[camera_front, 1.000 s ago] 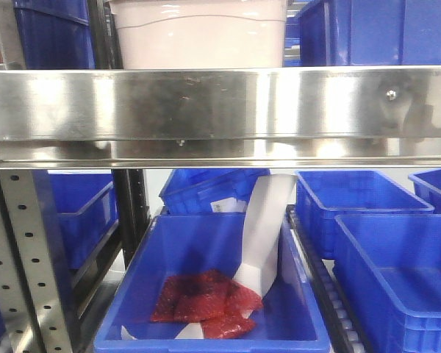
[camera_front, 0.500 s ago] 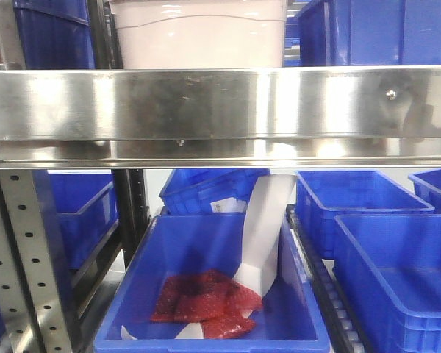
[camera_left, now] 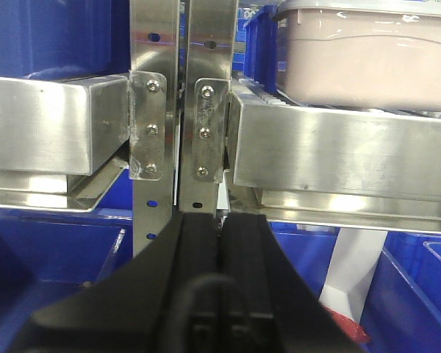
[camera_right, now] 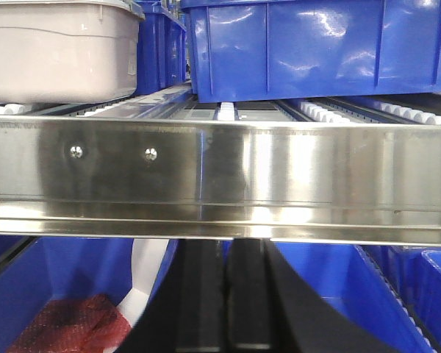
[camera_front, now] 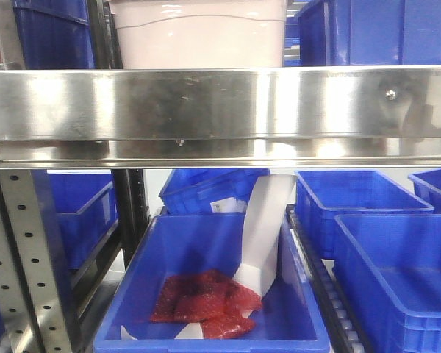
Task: Grab white bin and place on right shelf
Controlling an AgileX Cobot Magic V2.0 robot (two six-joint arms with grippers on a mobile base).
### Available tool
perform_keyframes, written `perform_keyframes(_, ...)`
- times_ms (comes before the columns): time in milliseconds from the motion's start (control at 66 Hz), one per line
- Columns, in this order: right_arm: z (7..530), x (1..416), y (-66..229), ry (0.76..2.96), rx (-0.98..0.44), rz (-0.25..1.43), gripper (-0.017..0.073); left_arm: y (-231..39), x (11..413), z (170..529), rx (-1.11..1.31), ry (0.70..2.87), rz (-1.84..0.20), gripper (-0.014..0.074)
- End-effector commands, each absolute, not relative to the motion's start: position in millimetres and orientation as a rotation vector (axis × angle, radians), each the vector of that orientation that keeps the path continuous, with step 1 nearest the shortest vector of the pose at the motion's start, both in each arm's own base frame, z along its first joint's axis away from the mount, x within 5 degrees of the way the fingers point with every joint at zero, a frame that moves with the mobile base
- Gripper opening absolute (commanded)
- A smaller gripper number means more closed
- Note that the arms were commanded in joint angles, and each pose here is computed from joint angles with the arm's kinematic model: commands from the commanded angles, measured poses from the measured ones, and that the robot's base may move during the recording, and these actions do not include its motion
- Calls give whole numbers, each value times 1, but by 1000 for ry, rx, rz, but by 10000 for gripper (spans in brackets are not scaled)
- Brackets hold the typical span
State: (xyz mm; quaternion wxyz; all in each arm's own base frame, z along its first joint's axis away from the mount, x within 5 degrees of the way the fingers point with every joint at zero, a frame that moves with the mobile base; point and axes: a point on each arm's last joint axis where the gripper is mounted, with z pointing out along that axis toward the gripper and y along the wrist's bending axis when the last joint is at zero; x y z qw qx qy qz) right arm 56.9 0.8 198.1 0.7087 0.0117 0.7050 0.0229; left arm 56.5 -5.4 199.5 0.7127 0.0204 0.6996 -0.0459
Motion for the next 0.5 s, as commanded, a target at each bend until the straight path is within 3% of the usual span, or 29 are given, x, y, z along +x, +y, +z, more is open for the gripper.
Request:
perform_keyframes(0,208,55,1,1453,19,52,41,-5,55,208,31,1456,-105,-118)
perform_keyframes(485,208,55,1,1453,19,52,41,-5,55,208,31,1456,-105,-118)
